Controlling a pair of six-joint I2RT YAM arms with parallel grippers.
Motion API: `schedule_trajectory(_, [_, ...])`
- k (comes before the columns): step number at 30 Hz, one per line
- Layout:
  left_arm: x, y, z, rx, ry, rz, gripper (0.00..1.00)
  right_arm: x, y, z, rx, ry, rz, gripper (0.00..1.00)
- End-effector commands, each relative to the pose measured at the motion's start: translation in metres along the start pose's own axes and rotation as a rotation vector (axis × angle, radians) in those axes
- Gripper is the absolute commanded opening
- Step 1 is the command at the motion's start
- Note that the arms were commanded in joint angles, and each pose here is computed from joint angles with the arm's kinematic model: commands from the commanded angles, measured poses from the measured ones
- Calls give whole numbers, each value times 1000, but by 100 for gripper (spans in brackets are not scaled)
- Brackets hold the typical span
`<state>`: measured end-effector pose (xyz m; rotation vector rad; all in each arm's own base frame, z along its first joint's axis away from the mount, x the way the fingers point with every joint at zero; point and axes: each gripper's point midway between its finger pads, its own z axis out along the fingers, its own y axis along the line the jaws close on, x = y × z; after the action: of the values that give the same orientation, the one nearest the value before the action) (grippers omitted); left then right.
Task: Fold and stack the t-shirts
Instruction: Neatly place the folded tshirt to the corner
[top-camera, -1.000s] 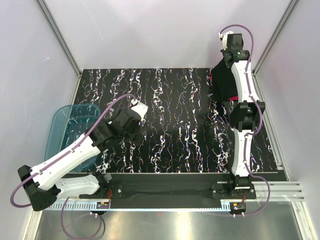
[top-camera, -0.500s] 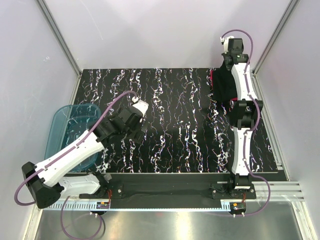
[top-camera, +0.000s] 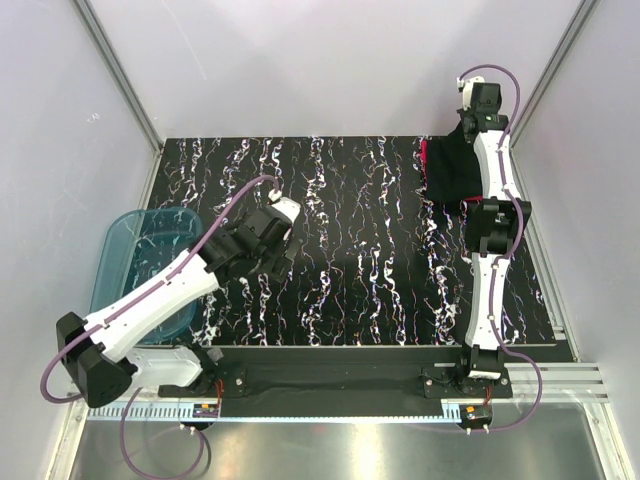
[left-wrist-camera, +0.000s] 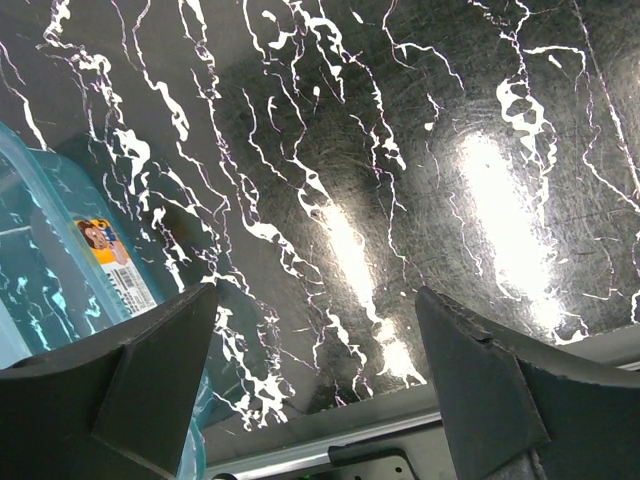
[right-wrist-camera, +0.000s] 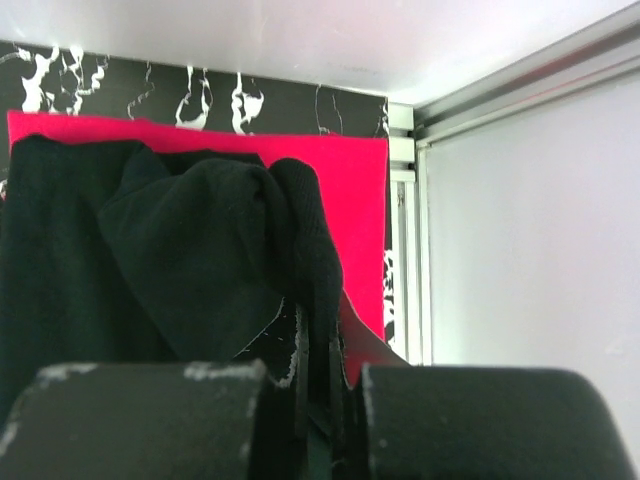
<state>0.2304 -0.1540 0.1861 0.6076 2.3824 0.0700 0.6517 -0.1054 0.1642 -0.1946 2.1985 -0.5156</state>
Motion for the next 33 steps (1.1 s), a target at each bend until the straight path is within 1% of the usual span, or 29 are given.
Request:
schedule_trajectory(1, [-21, -3, -5, 31, -46, -47, 87, -35, -12, 0, 7, -136, 52, 0])
schedule_trajectory(8, [-21, -1, 4, 34, -7, -83, 86, -20, -22, 26, 46, -142, 72, 0])
schedule_trajectory(13, [-20, -2, 14, 45, 32, -106, 86, 4, -34, 50, 105, -114, 67, 0])
schedule_trajectory(14, [-19, -2, 16, 45, 39, -110, 86, 7, -34, 56, 112, -119, 68, 12])
schedule_trajectory(15, [-19, -3, 18, 47, 46, -114, 85, 10, -38, 60, 128, -116, 73, 19])
schedule_trajectory(16, [-17, -5, 21, 55, 61, -119, 85, 13, -45, 62, 151, -115, 85, 21])
schedule_trajectory(18, [-17, -6, 24, 61, 68, -129, 85, 15, -57, 64, 193, -120, 124, 29])
schedule_trajectory(19, [-17, -7, 25, 68, 71, -132, 84, 14, -63, 62, 214, -123, 137, 37])
schedule_trajectory(21, [-19, -6, 26, 69, 69, -139, 84, 5, -83, 49, 279, -138, 173, 58])
schedule_trajectory(22, [-23, -7, 24, 73, 55, -144, 84, -1, -89, 42, 292, -150, 188, 61])
schedule_trajectory(23, [-26, -5, 22, 74, 43, -149, 84, -18, -102, 24, 314, -189, 210, 67])
schedule_trajectory(24, [-30, -4, 22, 74, 28, -157, 84, -19, -105, 18, 325, -189, 229, 74])
schedule_trajectory(25, [-33, -3, 21, 73, 15, -166, 84, -26, -110, 10, 333, -204, 245, 84])
schedule_trajectory(26, [-36, -1, 20, 73, 3, -175, 84, -37, -117, -6, 338, -224, 263, 86])
schedule_trajectory(30, [-47, 6, 8, 72, -73, -203, 84, -55, -116, -40, 260, -247, 381, 90])
schedule_trajectory(33, [-49, 13, 1, 71, -114, -241, 84, -63, -102, -58, 152, -243, 433, 99])
